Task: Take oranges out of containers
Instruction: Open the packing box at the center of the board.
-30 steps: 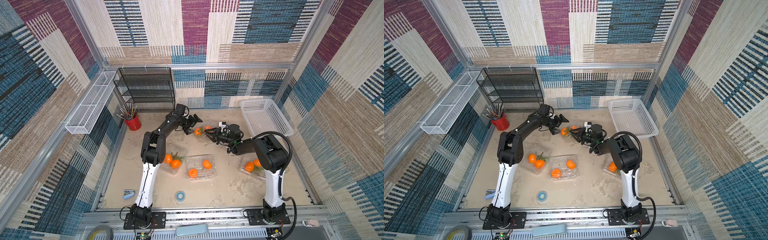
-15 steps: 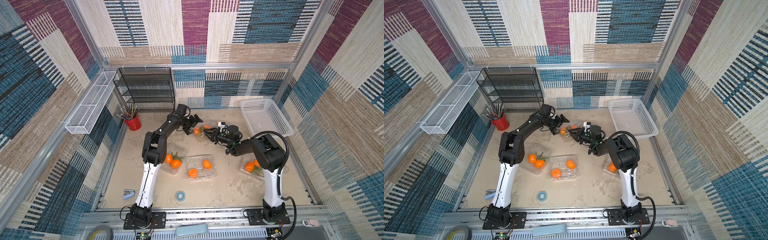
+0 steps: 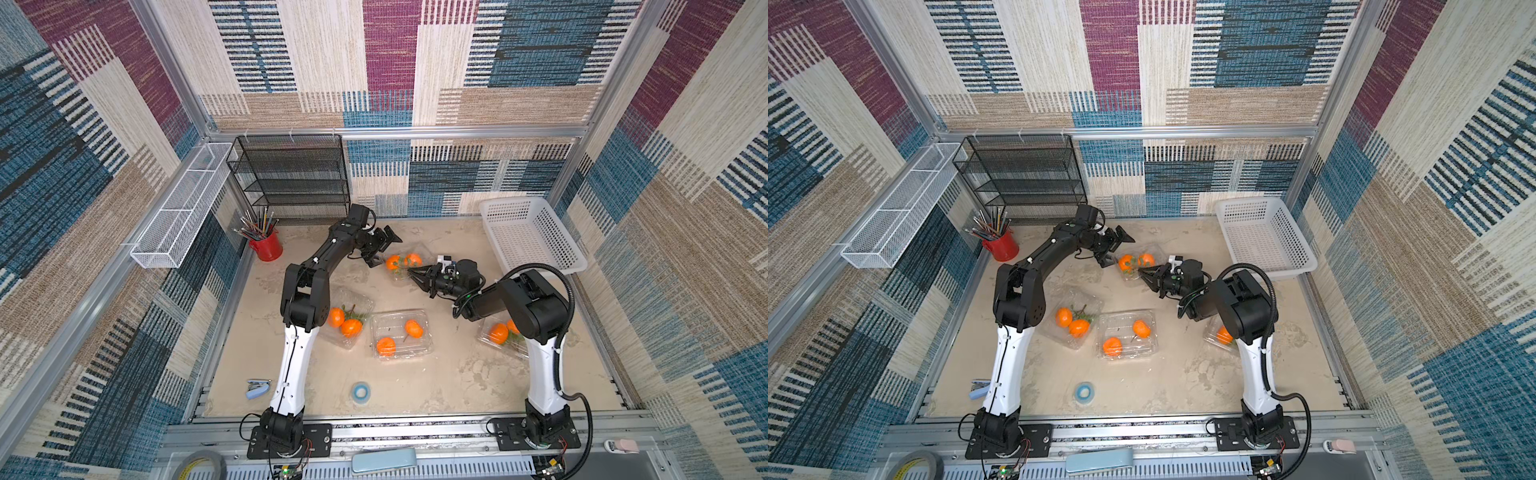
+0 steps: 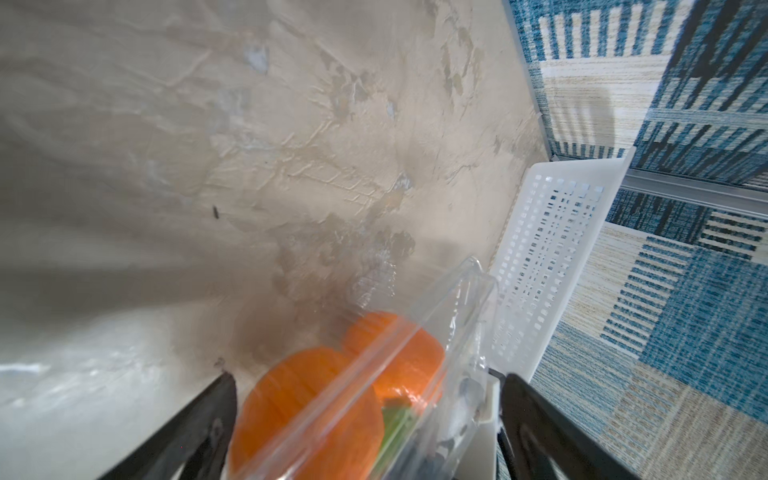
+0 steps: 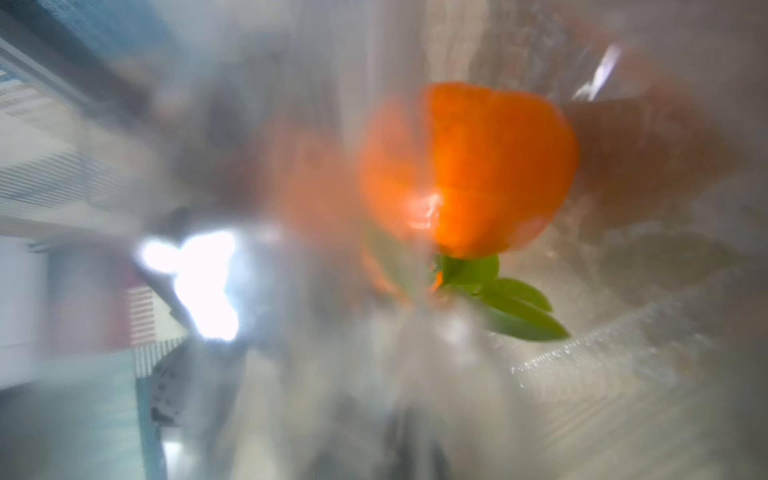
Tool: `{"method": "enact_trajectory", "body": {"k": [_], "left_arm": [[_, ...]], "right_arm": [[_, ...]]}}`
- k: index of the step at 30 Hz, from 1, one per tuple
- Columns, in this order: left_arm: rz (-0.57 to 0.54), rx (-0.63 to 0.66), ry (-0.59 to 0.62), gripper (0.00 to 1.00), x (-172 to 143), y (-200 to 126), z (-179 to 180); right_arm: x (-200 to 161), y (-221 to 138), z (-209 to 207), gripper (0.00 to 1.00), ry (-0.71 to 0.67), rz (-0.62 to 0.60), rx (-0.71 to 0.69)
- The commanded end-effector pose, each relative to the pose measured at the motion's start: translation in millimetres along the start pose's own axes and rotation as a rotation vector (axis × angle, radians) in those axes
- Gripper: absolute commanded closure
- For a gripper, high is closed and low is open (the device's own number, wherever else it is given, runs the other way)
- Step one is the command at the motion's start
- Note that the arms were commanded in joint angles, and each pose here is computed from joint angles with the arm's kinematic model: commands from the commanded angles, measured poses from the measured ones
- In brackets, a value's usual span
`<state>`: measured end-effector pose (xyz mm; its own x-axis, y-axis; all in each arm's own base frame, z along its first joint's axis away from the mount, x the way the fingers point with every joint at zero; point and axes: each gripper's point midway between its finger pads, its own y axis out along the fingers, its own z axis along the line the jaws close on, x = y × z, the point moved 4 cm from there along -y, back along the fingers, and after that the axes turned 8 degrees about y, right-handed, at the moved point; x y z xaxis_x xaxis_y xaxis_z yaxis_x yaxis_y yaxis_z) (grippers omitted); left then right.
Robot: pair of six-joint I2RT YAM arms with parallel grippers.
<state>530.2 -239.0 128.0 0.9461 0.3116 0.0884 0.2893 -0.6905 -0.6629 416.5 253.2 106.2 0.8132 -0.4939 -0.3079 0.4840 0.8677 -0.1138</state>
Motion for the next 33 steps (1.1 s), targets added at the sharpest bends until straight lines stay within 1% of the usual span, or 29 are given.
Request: {"method": "enact_trajectory", "body": {"k": [1, 9, 13, 16, 19, 22, 26, 33], "left_arm": [[0.031, -0.025, 0.043, 0.01, -4.7, -12.1, -3.0], [0.008, -0.048, 0.039, 0.0, -8.2, -25.6, 0.5], [-0.017, -0.053, 0.025, 0.0, -9.9, -33.6, 4.6], [-0.054, -0.095, -0.004, 0.0, -8.2, -42.0, 8.0], [-0.104, -0.188, -0.018, 0.01, -9.0, -47.4, 6.2], [-0.113, -0.237, -0.039, 0.04, -14.1, -44.9, 8.2], [-0.106, -0.216, -0.071, 0.07, -23.2, -36.4, 18.5], [-0.11, -0.25, -0.141, 0.1, -30.3, -18.2, 25.4]], "right_arm": [[-7.0, -0.1, 5.0, 0.79, 0.018, 0.049, 0.024], [6.6, 3.9, 25.3, 0.8, 0.044, 0.018, 0.081], [17.9, 1.8, 34.3, 0.81, 0.062, -0.018, 0.11], [28.9, -2.5, 40.2, 0.81, 0.071, -0.051, 0.123], [37.8, -6.0, 47.0, 0.81, 0.075, -0.065, 0.141], [46.0, -8.2, 51.1, 0.81, 0.087, -0.076, 0.15], [51.9, -9.2, 54.9, 0.81, 0.094, -0.082, 0.155], [51.2, -9.8, 54.4, 0.81, 0.101, -0.082, 0.154]]}}
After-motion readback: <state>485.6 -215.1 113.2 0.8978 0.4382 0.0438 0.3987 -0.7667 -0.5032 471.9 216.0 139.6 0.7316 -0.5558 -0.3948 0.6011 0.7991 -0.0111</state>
